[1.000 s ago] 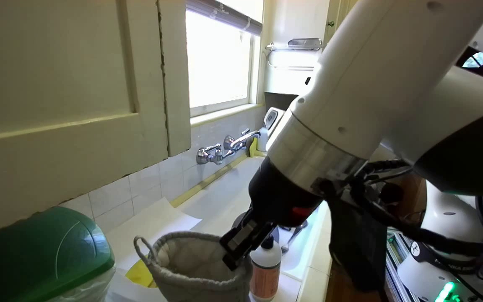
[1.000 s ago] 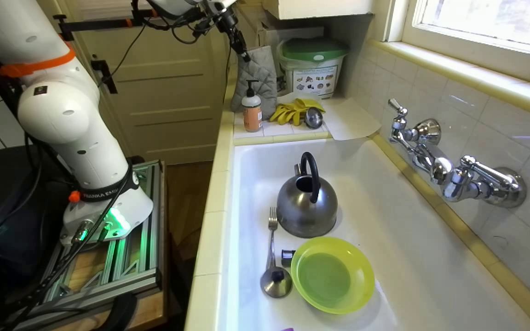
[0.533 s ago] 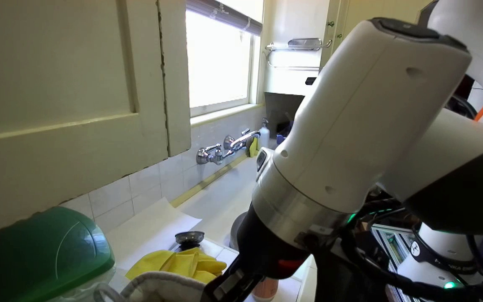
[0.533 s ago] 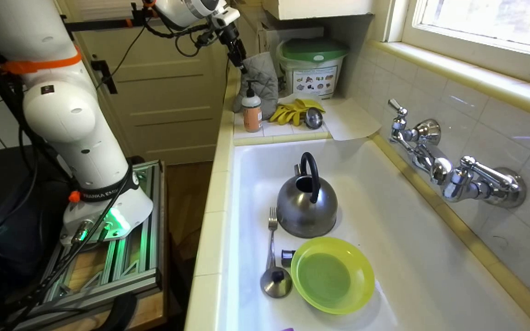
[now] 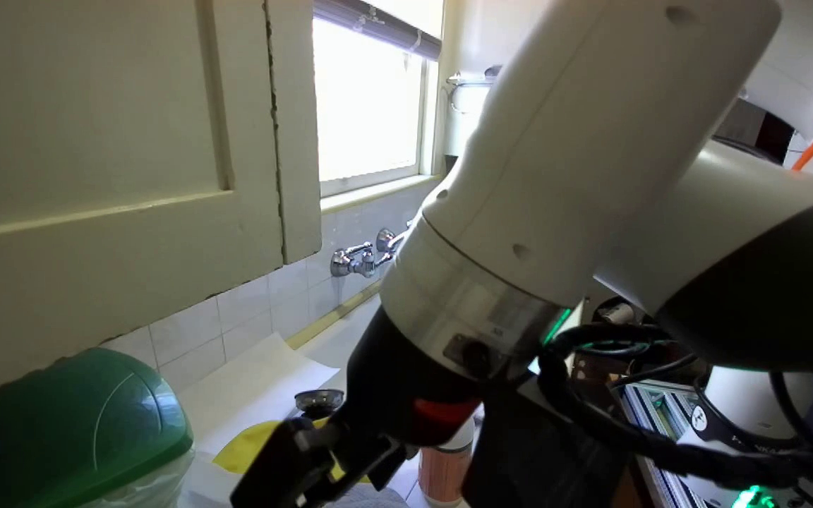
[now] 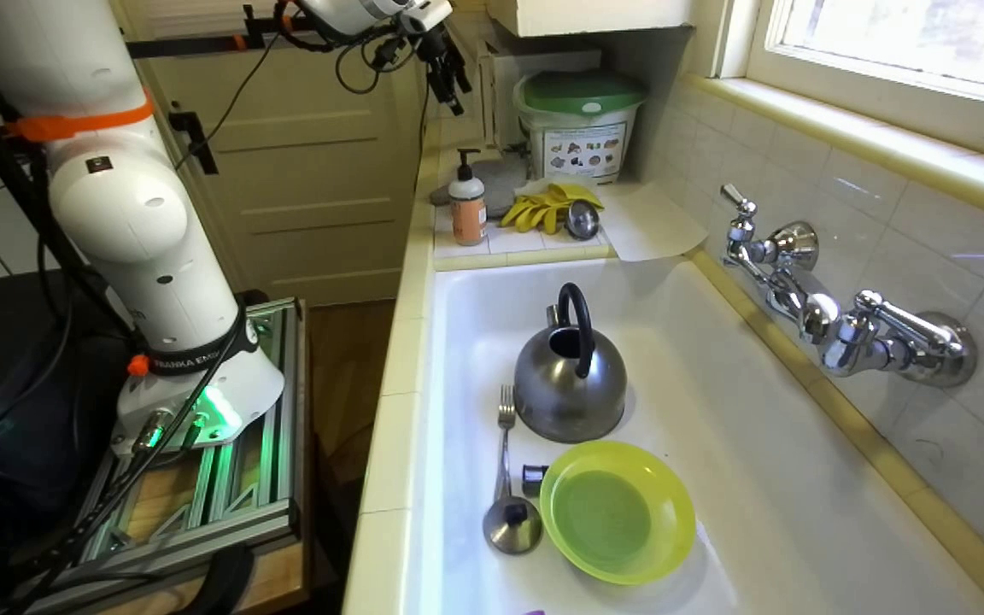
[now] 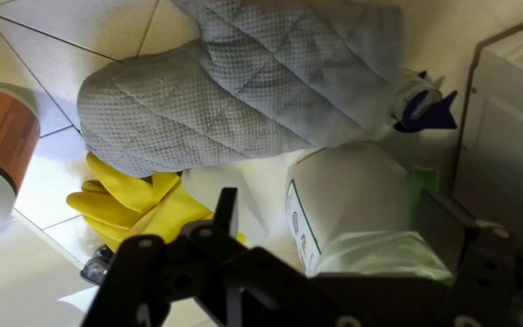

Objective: Put the grey oven mitt on the left side of the countertop.

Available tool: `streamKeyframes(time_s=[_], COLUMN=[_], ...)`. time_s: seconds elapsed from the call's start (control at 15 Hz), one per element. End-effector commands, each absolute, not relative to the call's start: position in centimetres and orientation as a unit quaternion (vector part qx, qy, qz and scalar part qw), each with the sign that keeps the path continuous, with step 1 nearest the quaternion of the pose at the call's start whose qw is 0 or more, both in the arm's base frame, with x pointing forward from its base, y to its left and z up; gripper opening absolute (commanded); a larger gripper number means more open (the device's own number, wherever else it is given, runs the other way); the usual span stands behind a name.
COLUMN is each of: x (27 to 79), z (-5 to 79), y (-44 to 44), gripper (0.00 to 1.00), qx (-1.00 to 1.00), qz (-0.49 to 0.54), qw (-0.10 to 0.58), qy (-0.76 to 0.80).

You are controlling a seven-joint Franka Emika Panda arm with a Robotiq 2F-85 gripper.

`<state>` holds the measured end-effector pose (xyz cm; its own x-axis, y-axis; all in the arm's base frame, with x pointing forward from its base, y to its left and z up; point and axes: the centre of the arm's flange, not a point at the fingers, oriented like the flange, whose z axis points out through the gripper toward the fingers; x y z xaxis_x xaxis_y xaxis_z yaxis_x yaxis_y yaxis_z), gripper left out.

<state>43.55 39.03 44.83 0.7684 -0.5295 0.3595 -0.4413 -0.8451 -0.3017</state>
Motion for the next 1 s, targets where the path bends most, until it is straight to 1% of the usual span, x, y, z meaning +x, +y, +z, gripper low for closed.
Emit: streamKeyframes(time_s=[0.0, 0.13, 0.33, 0.67, 0.93], x=[44.1, 43.7, 42.2, 40.0, 37.6], z=[48.8, 51.3, 55.6, 63.1, 67.4], y=[39.0, 38.0, 35.8, 29.6, 24.3], gripper=[1.0, 0.99, 1.0, 1.0, 1.0], qx=[-0.92, -0.921, -0.938, -0.973, -0.989], qz=[-0.223, -0.212, -0.181, -0.176, -0.142], qw=[0.138, 0.14, 0.126, 0.073, 0.036], qy=[0.293, 0.297, 0.268, 0.128, 0.032])
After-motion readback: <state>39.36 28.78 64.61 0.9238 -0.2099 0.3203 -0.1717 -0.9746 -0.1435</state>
